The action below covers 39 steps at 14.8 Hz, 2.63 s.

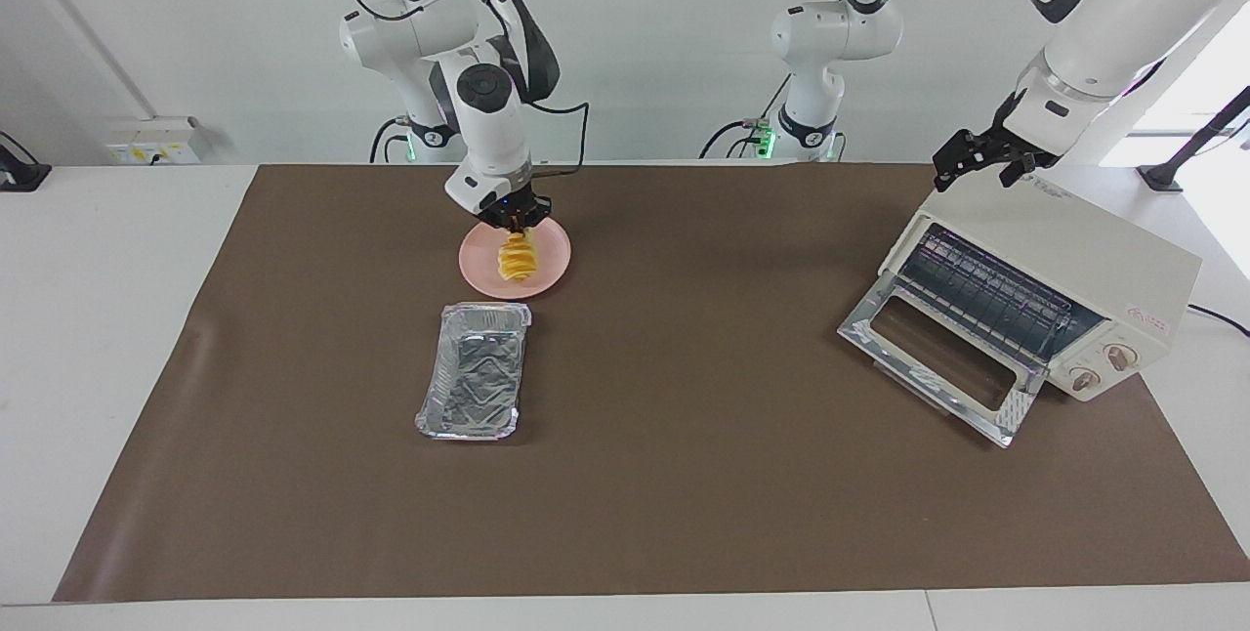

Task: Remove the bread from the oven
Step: 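Lift the bread rolls and lower them onto the pink plate, then open the right gripper and withdraw it from the bread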

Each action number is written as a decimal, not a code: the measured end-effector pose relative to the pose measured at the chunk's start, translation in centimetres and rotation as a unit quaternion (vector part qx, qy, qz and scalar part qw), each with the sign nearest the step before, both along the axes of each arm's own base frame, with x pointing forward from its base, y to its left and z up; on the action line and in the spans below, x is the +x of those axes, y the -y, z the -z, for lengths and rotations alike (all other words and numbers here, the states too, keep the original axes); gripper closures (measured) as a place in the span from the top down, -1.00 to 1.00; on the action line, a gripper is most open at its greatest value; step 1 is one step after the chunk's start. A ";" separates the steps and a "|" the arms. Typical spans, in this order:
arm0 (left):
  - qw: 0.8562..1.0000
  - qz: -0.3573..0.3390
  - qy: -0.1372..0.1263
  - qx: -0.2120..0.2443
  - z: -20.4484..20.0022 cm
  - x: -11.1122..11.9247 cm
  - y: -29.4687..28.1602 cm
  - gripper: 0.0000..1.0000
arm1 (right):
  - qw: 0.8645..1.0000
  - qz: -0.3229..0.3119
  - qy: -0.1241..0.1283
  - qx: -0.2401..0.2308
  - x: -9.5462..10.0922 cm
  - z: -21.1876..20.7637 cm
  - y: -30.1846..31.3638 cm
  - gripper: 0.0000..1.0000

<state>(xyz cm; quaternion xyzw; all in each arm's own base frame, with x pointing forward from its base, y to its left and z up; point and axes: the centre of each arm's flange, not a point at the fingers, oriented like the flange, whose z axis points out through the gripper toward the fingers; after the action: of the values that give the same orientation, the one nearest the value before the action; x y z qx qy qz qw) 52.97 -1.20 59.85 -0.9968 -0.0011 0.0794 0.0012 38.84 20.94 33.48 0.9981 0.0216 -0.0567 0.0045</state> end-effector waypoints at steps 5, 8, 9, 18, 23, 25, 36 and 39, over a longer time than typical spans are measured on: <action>1.000 0.000 0.000 0.000 0.0 0.0 0.0 1.00 | 1.000 -0.001 0.005 0.003 -0.2 0.1 0.0 -0.66; 1.000 0.000 0.000 0.000 0.0 0.0 0.0 1.00 | 1.000 0.007 0.009 0.006 0.6 0.1 1.2 -0.65; 1.000 0.000 0.000 0.000 0.0 0.0 0.0 1.00 | 1.000 0.009 0.011 0.007 0.8 0.0 1.7 -0.64; 1.000 0.000 0.000 0.000 0.0 0.0 0.0 1.00 | 1.000 0.008 0.018 0.010 1.1 -0.2 1.7 -0.02; 1.000 0.000 0.000 0.000 0.0 0.0 0.0 1.00 | 1.000 0.008 0.023 0.012 1.5 -0.8 1.6 0.98; 1.000 0.000 0.000 0.000 0.0 0.0 0.0 1.00 | 1.000 0.008 0.025 0.014 2.2 -1.9 1.3 1.00; 1.000 0.000 0.000 0.000 0.0 0.0 0.0 1.00 | 0.998 -0.019 0.045 0.036 11.3 -20.8 15.8 1.00; 1.000 0.000 0.000 0.000 0.0 0.0 0.0 1.00 | 0.998 -0.023 0.039 0.037 11.0 -26.0 16.4 1.00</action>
<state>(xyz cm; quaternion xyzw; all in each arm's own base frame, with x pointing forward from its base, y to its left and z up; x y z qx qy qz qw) 52.97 -1.20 59.85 -0.9968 -0.0011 0.0794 0.0012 49.87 4.49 59.49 0.9983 0.0462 -0.0170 -0.0300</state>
